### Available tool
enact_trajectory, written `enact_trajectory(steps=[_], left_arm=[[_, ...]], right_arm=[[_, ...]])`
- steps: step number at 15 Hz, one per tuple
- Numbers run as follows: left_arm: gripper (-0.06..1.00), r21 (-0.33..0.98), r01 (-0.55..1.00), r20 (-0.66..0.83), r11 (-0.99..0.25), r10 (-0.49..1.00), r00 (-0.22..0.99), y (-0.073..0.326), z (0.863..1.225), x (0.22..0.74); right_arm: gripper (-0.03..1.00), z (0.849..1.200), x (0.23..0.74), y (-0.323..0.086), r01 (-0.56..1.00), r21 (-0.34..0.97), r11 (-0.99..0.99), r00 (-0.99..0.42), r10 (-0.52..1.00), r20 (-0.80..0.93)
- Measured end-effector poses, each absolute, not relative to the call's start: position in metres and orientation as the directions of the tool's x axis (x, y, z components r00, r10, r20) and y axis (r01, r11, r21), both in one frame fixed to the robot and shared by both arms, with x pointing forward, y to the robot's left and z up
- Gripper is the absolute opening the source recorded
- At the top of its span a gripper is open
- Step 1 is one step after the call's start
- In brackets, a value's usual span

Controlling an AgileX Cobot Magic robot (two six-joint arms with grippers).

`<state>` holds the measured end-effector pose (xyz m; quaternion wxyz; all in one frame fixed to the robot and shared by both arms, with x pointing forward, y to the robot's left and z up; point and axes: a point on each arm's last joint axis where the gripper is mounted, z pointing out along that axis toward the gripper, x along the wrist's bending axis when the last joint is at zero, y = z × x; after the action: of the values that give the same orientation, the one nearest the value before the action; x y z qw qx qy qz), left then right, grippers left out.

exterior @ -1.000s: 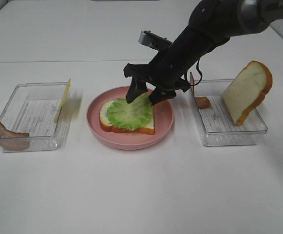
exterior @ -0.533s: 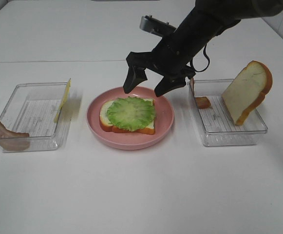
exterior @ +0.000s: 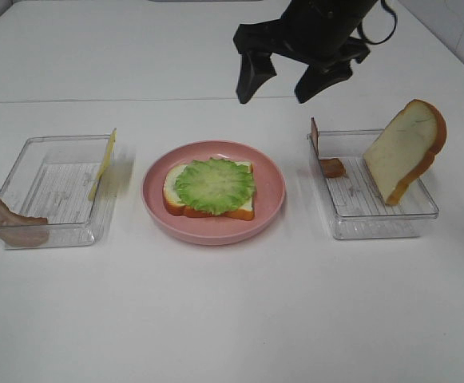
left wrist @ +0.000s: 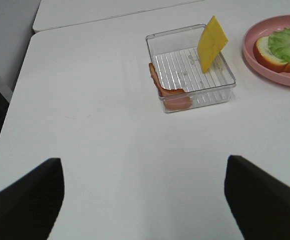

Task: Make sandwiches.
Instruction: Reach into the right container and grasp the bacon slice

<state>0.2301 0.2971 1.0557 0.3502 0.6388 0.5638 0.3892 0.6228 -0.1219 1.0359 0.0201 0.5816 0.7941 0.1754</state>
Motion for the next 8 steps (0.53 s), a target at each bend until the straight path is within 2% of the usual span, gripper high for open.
enact_trajectory(steps=[2,8], left_arm=[[0.8,0.886,0.448,0.102,-0.119,0.993,0.061,0.297,1.056,0.23],[0.8,0.886,0.448,0.102,-0.119,0.993,0.061,0.297,1.056,0.23]], right_arm=[[0.83,1.041,0.633,-0.129,0.928,0.267,0.262,-0.286,0.957,0.056],[0.83,1.006,0.673,-0.136,0.956,0.202,0.212,-0.221,0.975,0.018]])
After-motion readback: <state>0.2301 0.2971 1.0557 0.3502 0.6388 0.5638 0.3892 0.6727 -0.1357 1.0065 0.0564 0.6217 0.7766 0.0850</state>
